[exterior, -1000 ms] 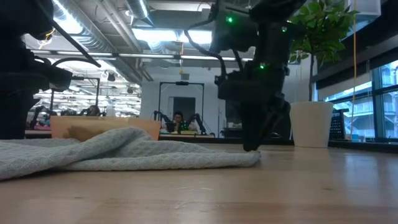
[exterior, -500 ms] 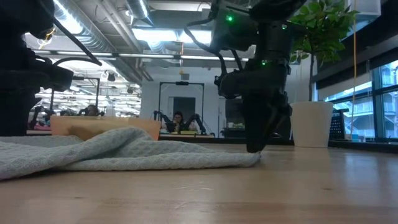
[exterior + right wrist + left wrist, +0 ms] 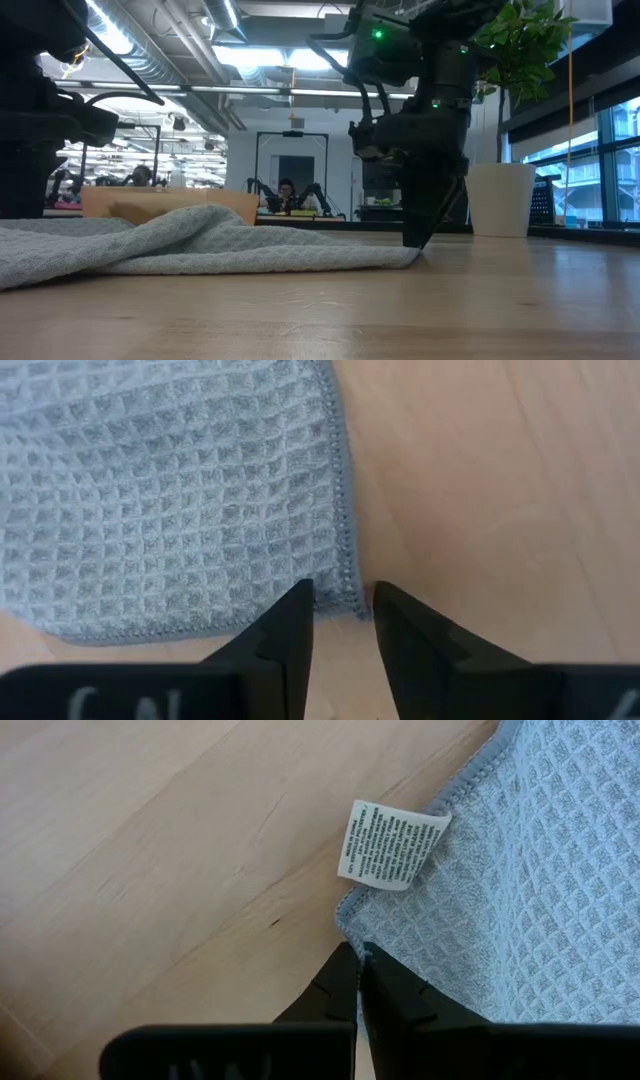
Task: Roll microfiber towels into tight, uniform cylinder then place into a basket
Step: Fold the gray microfiber cloth
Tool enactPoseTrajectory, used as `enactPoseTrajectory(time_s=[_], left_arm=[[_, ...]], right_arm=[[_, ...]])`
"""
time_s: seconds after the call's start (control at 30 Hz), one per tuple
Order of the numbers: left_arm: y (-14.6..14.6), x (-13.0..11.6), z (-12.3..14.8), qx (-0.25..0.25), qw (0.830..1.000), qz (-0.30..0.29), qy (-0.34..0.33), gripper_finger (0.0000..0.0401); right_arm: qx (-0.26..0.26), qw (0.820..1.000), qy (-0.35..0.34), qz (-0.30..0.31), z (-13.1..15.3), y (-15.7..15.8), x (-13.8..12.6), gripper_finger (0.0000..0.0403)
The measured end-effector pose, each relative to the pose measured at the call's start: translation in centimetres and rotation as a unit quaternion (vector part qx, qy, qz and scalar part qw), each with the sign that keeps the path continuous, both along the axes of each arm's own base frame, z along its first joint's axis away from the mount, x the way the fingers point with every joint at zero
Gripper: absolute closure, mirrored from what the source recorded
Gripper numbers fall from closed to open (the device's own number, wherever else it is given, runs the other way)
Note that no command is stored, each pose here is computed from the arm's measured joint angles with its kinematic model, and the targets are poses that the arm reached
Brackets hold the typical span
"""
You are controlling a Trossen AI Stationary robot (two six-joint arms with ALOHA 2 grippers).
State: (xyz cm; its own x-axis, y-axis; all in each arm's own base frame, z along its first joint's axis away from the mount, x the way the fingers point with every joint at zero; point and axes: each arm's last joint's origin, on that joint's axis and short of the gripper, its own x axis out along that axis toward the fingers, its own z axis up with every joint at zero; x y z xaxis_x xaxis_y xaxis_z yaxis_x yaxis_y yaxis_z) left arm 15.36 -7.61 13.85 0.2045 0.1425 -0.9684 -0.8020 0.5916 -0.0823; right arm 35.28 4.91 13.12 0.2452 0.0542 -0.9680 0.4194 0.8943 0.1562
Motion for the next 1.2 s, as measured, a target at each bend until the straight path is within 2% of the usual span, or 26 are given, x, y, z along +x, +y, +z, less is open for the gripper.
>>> enactPoseTrajectory(time_s=[0.13,0.33,0.4,0.5,0.73,0.87,1.0,1.2], left_arm=[[0.0,0.0,0.0,0.0,1.0,0.0,0.0,0.04],[0.0,0.0,0.0,0.001,1.0,0.0,0.0,0.04],[0.0,0.0,0.0,0.01,1.0,-0.001,-0.004,0.04],[0.2,0.1,0.1,0.049,0.998,-0.021,-0.018,0.04],[0.6,0.3,0.3,0.13,0.989,-0.058,-0.04,0.04],[0.6,0.6,0.7,0.147,0.986,-0.068,-0.047,0.0401],[0.2,1.4,2.3,0.157,0.982,-0.087,-0.055,0.0401],[-0.5,3.4,6.4,0.217,0.962,-0.136,-0.093,0.0401]], right_arm=[[-0.012,1.0,0.0,0.0,-0.1,0.1,0.0,0.032],[-0.049,0.999,-0.013,0.005,-0.1,0.2,0.1,0.0392],[-0.066,0.998,-0.019,0.017,-0.1,0.4,0.2,0.0391],[-0.093,0.995,-0.028,0.023,-0.1,0.7,0.3,0.0388],[-0.219,0.973,-0.043,0.061,0.2,1.3,0.5,0.0397],[-0.247,0.966,-0.043,0.069,1.4,1.5,1.1,0.0399],[-0.259,0.962,-0.045,0.067,3.2,1.6,1.9,0.0399],[-0.327,0.942,-0.044,0.068,6.2,1.5,2.8,0.04]])
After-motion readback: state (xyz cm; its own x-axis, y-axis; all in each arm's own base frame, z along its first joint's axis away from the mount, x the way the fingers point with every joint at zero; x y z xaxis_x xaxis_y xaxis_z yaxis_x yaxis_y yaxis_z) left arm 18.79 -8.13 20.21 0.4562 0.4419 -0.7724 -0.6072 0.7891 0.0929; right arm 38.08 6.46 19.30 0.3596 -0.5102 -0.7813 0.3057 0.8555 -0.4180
